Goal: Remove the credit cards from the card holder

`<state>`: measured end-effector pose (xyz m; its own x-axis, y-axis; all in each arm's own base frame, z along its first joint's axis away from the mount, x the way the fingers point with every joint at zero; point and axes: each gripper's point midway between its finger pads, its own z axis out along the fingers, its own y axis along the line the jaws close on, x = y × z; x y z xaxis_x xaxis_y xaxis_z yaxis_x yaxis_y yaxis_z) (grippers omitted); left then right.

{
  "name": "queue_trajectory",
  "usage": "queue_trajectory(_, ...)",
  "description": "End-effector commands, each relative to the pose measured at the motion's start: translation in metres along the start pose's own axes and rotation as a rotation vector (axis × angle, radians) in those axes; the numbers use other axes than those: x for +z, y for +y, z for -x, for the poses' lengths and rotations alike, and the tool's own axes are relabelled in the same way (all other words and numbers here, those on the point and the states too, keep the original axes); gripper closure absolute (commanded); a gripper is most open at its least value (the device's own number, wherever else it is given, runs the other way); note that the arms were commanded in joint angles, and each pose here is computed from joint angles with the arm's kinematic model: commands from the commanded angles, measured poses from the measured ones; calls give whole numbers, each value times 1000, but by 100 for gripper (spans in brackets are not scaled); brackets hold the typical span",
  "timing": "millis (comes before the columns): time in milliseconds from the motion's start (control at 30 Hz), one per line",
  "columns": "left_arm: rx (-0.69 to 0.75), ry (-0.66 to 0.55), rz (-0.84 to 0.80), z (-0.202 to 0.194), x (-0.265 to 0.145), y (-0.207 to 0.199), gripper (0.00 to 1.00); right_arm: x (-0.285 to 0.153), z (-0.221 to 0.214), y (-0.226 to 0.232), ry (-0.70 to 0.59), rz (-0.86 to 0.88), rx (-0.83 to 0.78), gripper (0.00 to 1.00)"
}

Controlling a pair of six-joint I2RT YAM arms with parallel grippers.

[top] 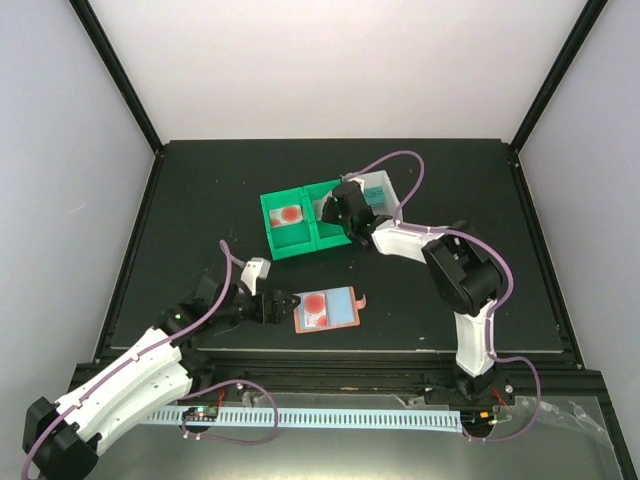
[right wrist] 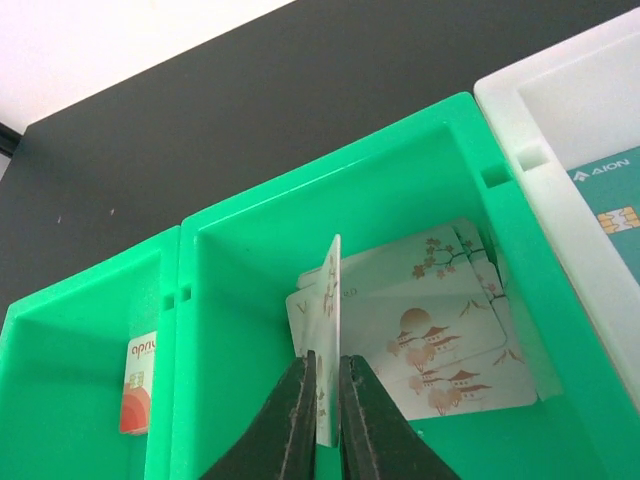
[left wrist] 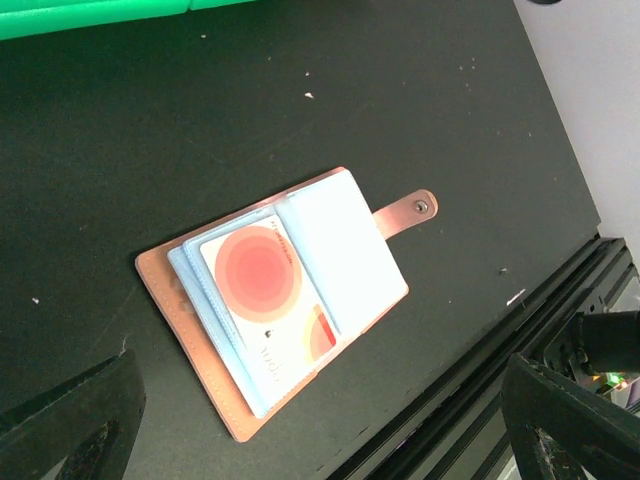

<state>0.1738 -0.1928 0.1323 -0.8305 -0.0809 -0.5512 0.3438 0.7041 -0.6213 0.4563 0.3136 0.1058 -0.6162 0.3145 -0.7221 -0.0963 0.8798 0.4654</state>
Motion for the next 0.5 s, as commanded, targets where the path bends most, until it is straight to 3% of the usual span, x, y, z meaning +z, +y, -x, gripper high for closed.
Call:
queue_trajectory(0, -5, -14, -24, 3, 1, -3, 1, 6, 12, 2, -5, -13, 7, 92)
queue_trajectory(467, -23, -8, -17, -2, 5, 3, 3, -9, 28, -2, 31, -108, -113, 72)
